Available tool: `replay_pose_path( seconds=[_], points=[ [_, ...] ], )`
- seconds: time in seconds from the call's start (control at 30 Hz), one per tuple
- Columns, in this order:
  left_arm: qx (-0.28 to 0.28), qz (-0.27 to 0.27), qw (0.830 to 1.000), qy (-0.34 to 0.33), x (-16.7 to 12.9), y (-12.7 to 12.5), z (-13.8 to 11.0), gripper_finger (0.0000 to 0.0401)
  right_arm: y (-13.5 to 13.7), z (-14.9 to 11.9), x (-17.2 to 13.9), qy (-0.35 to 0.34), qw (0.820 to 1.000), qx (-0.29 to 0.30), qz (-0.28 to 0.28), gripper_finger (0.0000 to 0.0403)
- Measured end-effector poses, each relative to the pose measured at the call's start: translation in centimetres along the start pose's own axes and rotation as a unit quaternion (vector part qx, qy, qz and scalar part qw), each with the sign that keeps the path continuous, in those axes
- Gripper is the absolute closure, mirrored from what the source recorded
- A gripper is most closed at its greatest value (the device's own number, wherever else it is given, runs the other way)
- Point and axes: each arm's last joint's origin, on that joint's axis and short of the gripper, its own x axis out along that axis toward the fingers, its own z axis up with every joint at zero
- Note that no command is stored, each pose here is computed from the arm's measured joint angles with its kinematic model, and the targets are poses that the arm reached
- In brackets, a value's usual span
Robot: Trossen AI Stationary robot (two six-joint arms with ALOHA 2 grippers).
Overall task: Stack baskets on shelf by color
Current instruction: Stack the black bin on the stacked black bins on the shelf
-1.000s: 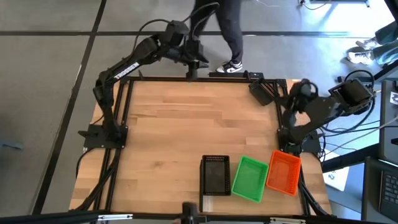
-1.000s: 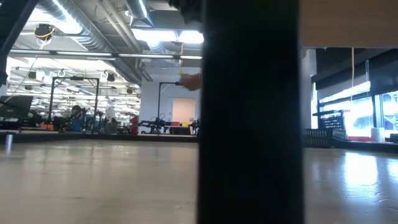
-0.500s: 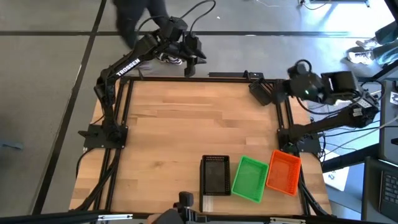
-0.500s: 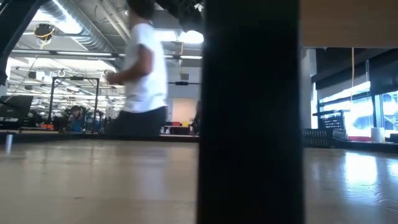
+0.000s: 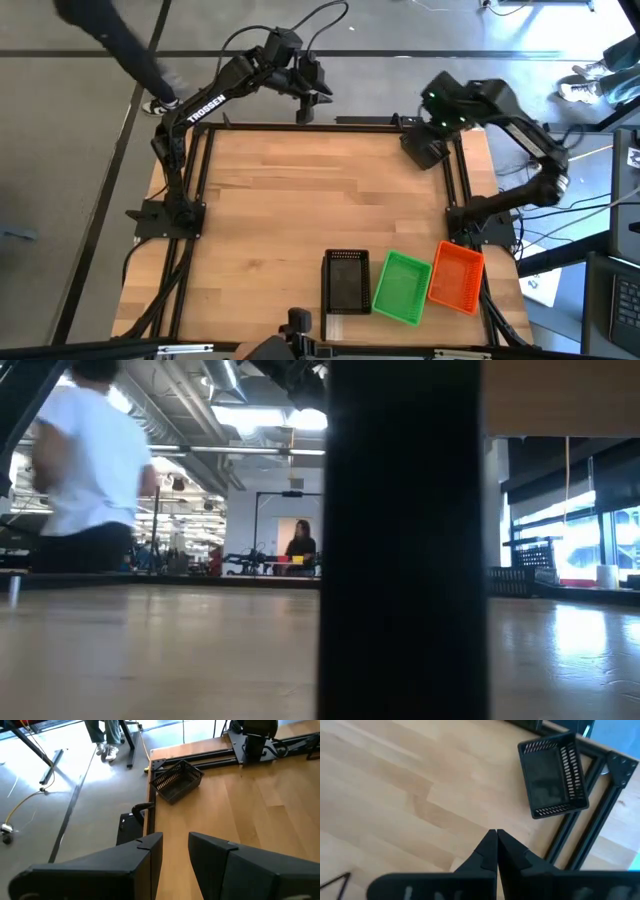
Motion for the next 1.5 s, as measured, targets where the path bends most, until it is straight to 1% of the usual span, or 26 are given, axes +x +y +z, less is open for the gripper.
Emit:
replay_pose_path(
  seconds=[0.07,0.17,0.23,0.3,0.37,0.5,0.6,0.63,0.8,0.97,1.03,1.13,1.33,1.5],
  points=[
    [0.000,0.000,1.000,0.000,0.0,0.0,0.0,0.0316,0.0,1.2,1.3,0.025,1.000,-0.004,-0.003,0.0401],
    [0.000,0.000,1.000,0.000,0.0,0.0,0.0,0.0316,0.3,2.5,3.3,0.061,0.998,-0.033,-0.003,0.0395],
    [0.000,0.000,1.000,0.000,0.0,0.0,0.0,0.0316,0.7,3.2,4.6,0.087,0.995,-0.044,0.006,0.0386],
    [0.000,0.000,1.000,0.000,0.0,0.0,0.0,0.0316,1.1,3.8,5.8,0.115,0.992,-0.041,0.018,0.0376],
    [0.000,0.000,1.000,0.000,0.0,0.0,0.0,0.0316,1.4,4.4,7.2,0.137,0.989,-0.050,0.018,0.0366],
    [-0.001,0.000,1.000,0.003,0.0,0.0,0.0,0.0316,2.0,5.4,9.9,0.174,0.983,-0.052,-0.001,0.0349],
    [-0.003,0.003,1.000,0.012,0.0,0.0,-0.2,0.0316,2.1,6.1,11.9,0.190,0.979,-0.053,-0.043,0.0338],
    [-0.004,0.004,1.000,0.016,0.0,-0.1,-0.3,0.0316,2.2,6.3,12.5,0.196,0.978,-0.053,-0.049,0.0334],
    [-0.008,0.004,0.999,0.031,0.0,-0.1,-0.5,0.0316,1.9,6.9,14.3,0.220,0.973,-0.045,-0.061,0.0330],
    [-0.012,0.005,0.999,0.037,-0.1,0.1,-0.8,0.0316,1.7,6.4,15.3,0.238,0.967,-0.045,-0.073,0.0330],
    [-0.013,0.005,0.999,0.038,-0.1,0.1,-0.8,0.0316,1.4,5.9,15.6,0.241,0.965,-0.049,-0.094,0.0330],
    [-0.013,0.005,0.999,0.038,-0.2,0.1,-0.8,0.0316,0.8,5.3,15.4,0.230,0.963,-0.032,-0.135,0.0330],
    [-0.010,0.004,0.999,0.038,-0.2,0.1,-0.8,0.0316,0.3,4.4,13.8,0.211,0.969,-0.011,-0.130,0.0330],
    [0.065,0.000,0.997,0.034,0.0,0.2,-0.8,0.0316,-0.4,2.9,11.3,0.183,0.976,0.019,-0.113,0.0330]
  ],
)
